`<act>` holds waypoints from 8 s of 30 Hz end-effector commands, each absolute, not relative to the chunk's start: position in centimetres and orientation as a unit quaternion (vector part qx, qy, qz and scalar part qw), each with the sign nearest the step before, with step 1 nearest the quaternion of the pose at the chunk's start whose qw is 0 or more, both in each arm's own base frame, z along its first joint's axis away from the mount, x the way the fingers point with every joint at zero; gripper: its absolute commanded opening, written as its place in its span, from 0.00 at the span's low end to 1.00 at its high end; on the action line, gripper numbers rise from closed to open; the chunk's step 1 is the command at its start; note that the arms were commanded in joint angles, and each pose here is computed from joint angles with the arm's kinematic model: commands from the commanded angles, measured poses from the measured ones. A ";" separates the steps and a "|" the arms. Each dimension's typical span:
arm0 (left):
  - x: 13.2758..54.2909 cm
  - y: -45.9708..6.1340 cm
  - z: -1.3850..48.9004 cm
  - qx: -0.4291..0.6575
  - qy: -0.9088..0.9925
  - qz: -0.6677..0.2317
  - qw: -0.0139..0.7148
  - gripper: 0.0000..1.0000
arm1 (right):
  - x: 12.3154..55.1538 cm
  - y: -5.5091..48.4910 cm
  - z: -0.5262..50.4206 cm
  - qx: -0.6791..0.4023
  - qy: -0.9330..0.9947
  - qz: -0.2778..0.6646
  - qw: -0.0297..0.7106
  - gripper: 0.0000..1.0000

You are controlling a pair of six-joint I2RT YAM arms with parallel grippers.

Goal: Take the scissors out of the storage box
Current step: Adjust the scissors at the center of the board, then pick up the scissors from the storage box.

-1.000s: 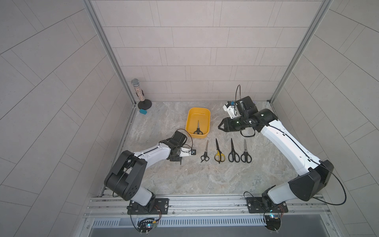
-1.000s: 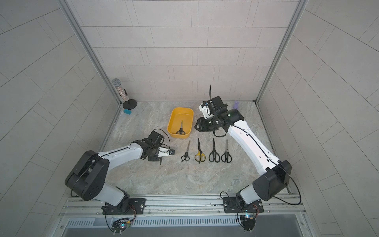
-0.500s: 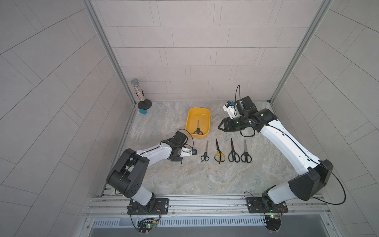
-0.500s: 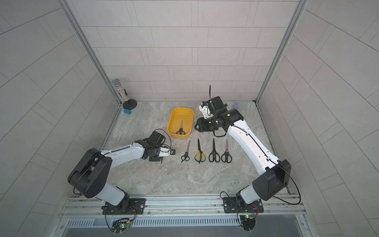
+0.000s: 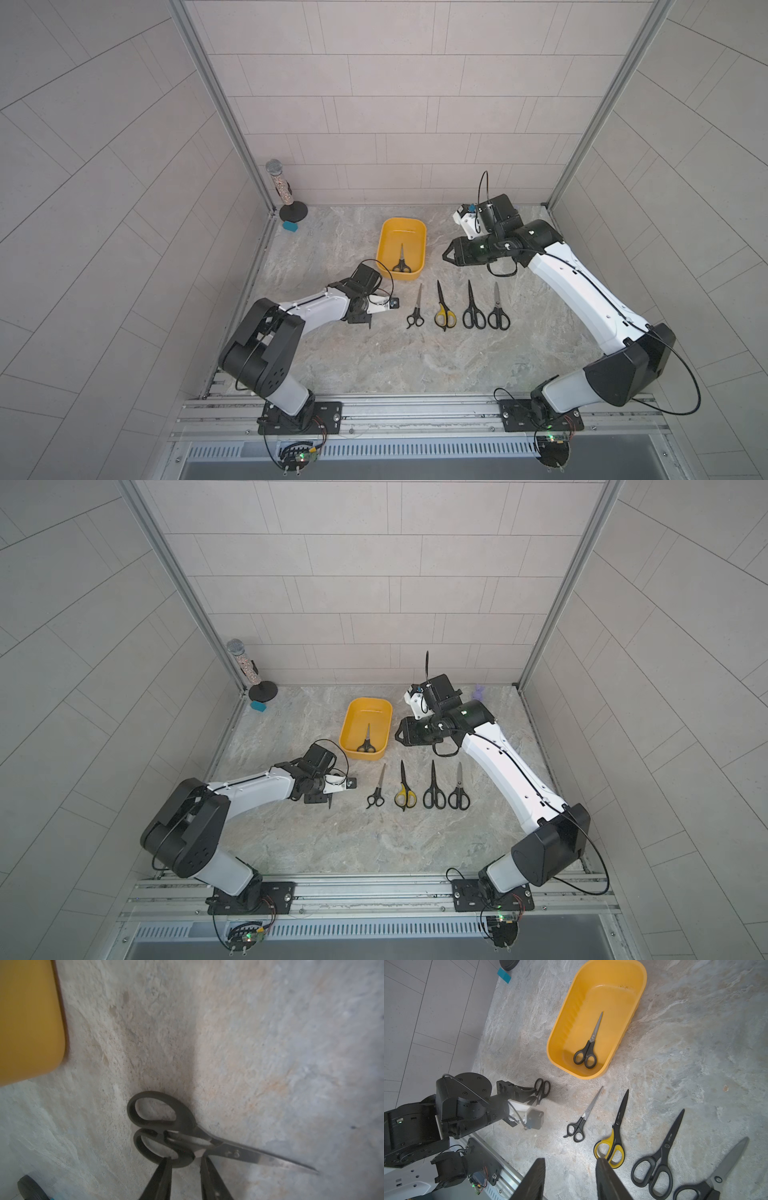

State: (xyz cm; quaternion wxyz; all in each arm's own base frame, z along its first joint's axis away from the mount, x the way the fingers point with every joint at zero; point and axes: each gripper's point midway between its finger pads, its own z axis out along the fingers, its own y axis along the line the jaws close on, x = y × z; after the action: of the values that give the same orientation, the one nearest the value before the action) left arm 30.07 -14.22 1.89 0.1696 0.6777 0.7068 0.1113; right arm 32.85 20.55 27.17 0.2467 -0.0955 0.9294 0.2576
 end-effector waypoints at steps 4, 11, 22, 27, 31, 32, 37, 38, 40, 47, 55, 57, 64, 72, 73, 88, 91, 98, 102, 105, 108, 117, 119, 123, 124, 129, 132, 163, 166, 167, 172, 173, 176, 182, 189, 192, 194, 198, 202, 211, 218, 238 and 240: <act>29.5 -14.5 1.0 0.675 0.716 0.094 0.154 0.32 | 32.9 20.3 27.5 -0.092 0.929 0.257 0.252 0.45; 28.0 -15.4 0.6 0.683 0.720 0.040 0.121 0.32 | 33.0 20.3 27.7 -0.091 0.928 0.258 0.253 0.45; 29.6 -15.7 2.3 0.683 0.721 0.041 0.109 0.31 | 33.4 19.9 28.1 -0.086 0.927 0.259 0.259 0.45; 28.9 -15.7 1.4 0.685 0.724 0.022 0.079 0.30 | 33.4 19.8 28.2 -0.085 0.926 0.260 0.260 0.45; 29.2 -15.4 1.0 0.683 0.725 0.034 0.078 0.30 | 33.4 19.5 28.0 -0.082 0.927 0.260 0.258 0.45; 29.3 -15.3 1.0 0.682 0.726 0.037 0.077 0.30 | 33.5 19.5 28.1 -0.082 0.926 0.260 0.259 0.45; 28.7 -14.9 1.0 0.678 0.731 0.033 0.068 0.30 | 33.7 19.5 28.2 -0.082 0.926 0.263 0.259 0.45; 28.7 -14.8 1.0 0.678 0.731 0.035 0.070 0.30 | 33.7 19.5 28.1 -0.081 0.926 0.263 0.258 0.45; 28.5 -14.6 1.1 0.680 0.729 0.031 0.073 0.31 | 33.7 19.6 28.0 -0.081 0.926 0.263 0.258 0.45; 28.4 -15.0 0.4 0.676 0.734 0.010 0.057 0.31 | 33.7 19.5 28.2 -0.081 0.926 0.263 0.259 0.45; 27.3 -15.5 0.3 0.655 0.755 -0.030 0.021 0.28 | 33.7 18.8 28.8 -0.075 0.925 0.260 0.266 0.45; 27.0 -15.6 0.4 0.639 0.768 -0.040 0.012 0.22 | 33.7 18.7 28.9 -0.074 0.925 0.260 0.268 0.45; 25.7 -17.8 1.5 0.552 0.827 -0.102 0.026 0.15 | 33.7 17.9 29.2 -0.066 0.924 0.258 0.274 0.45; 26.1 -21.4 1.9 0.400 0.911 -0.089 0.052 0.09 | 34.0 17.0 29.4 -0.055 0.923 0.256 0.283 0.45; 26.2 -21.9 2.0 0.381 0.919 -0.087 0.053 0.09 | 34.0 17.0 29.4 -0.055 0.922 0.257 0.282 0.45; 28.4 -21.5 1.4 0.119 0.989 -0.021 0.083 0.11 | 34.1 17.1 29.6 -0.053 0.920 0.262 0.285 0.45; 28.7 -22.5 1.5 0.038 0.994 -0.057 0.087 0.11 | 34.1 17.1 29.7 -0.053 0.919 0.264 0.287 0.45; 31.2 -26.3 3.6 -0.129 0.971 -0.155 0.126 0.11 | 33.8 17.2 29.6 -0.053 0.919 0.266 0.285 0.45; 31.8 -26.2 4.1 -0.222 0.948 -0.180 0.137 0.11 | 33.7 17.1 29.9 -0.053 0.918 0.268 0.289 0.45; 31.6 -26.3 4.2 -0.234 0.945 -0.178 0.142 0.11 | 33.6 17.1 30.1 -0.054 0.916 0.269 0.293 0.45; 31.5 -26.4 5.1 -0.221 0.947 -0.169 0.159 0.11 | 33.6 17.2 30.2 -0.055 0.915 0.271 0.294 0.45; 31.6 -22.3 11.6 -0.022 0.970 -0.017 0.241 0.25 | 33.8 17.3 30.9 -0.057 0.912 0.273 0.301 0.45; 30.4 -21.2 10.2 0.026 0.974 0.009 0.225 0.33 | 33.9 17.3 31.0 -0.057 0.911 0.275 0.302 0.45; 29.4 -18.5 8.9 0.087 0.966 0.061 0.235 0.38 | 34.0 17.4 30.9 -0.056 0.911 0.276 0.301 0.45; 29.3 -18.4 8.7 0.103 0.965 0.061 0.234 0.39 | 34.0 17.4 30.8 -0.055 0.911 0.277 0.300 0.45; 28.7 -19.3 6.3 0.164 0.965 0.058 0.195 0.40 | 34.2 17.7 30.9 -0.054 0.910 0.283 0.299 0.45; 28.8 -20.1 5.6 0.167 0.967 0.043 0.187 0.40 | 34.2 17.6 30.9 -0.054 0.910 0.282 0.299 0.45; 28.8 -21.5 0.0 0.196 0.973 0.041 0.116 0.32 | 34.2 17.5 30.4 -0.053 0.914 0.274 0.294 0.45; 28.7 -21.2 0.0 0.181 0.977 0.037 0.105 0.25 | 34.2 17.5 30.4 -0.053 0.914 0.274 0.293 0.45; 28.7 -21.0 0.2 0.177 0.978 0.040 0.103 0.23 | 34.2 17.5 30.5 -0.052 0.914 0.274 0.294 0.45; 28.1 -20.6 0.9 0.114 0.988 0.034 0.098 0.21 | 34.2 17.5 30.6 -0.053 0.913 0.274 0.296 0.45; 28.0 -20.9 0.9 0.098 0.990 0.024 0.096 0.20 | 34.2 17.5 30.6 -0.052 0.913 0.275 0.296 0.45; 28.0 -21.4 0.5 0.056 0.994 0.009 0.091 0.19 | 34.2 17.6 30.5 -0.051 0.913 0.279 0.295 0.45; 27.8 -22.1 0.5 0.052 0.995 0.000 0.085 0.19 | 34.1 17.5 30.6 -0.053 0.913 0.277 0.296 0.45; 26.3 -21.7 1.1 0.076 0.994 0.008 0.075 0.19 | 34.6 17.8 30.7 -0.053 0.911 0.281 0.296 0.46; 25.9 -22.1 1.3 0.086 0.994 0.006 0.070 0.19 | 34.6 18.0 30.7 -0.055 0.911 0.283 0.295 0.45; 25.8 -22.3 1.4 0.088 0.994 0.005 0.068 0.19 | 34.7 18.1 30.7 -0.056 0.911 0.283 0.295 0.46; 25.6 -22.5 2.0 0.091 0.994 0.005 0.067 0.19 | 34.7 18.1 30.9 -0.058 0.910 0.283 0.297 0.45; 25.3 -23.0 2.2 0.099 0.993 0.002 0.065 0.19 | 34.7 18.2 30.9 -0.059 0.910 0.285 0.295 0.46; 25.1 -23.4 2.4 0.106 0.992 0.008 0.067 0.23 | 34.7 18.3 31.1 -0.061 0.909 0.286 0.298 0.46; 26.1 -23.5 3.0 0.101 0.991 0.011 0.087 0.54 | 34.7 18.2 30.9 -0.061 0.910 0.284 0.297 0.45; 39.8 -23.0 14.5 0.078 0.962 -0.021 0.260 0.55 | 35.6 17.1 31.8 -0.048 0.912 0.254 0.319 0.46; 41.7 -24.0 13.8 0.075 0.963 -0.023 0.259 0.54 | 35.8 16.9 31.8 -0.044 0.913 0.249 0.319 0.46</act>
State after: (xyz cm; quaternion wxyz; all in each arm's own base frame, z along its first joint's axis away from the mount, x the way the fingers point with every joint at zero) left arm 40.19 -22.80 15.87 0.2739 0.0537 0.9598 -0.0291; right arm 35.40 17.46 31.70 0.3147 -0.0511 0.9099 0.2653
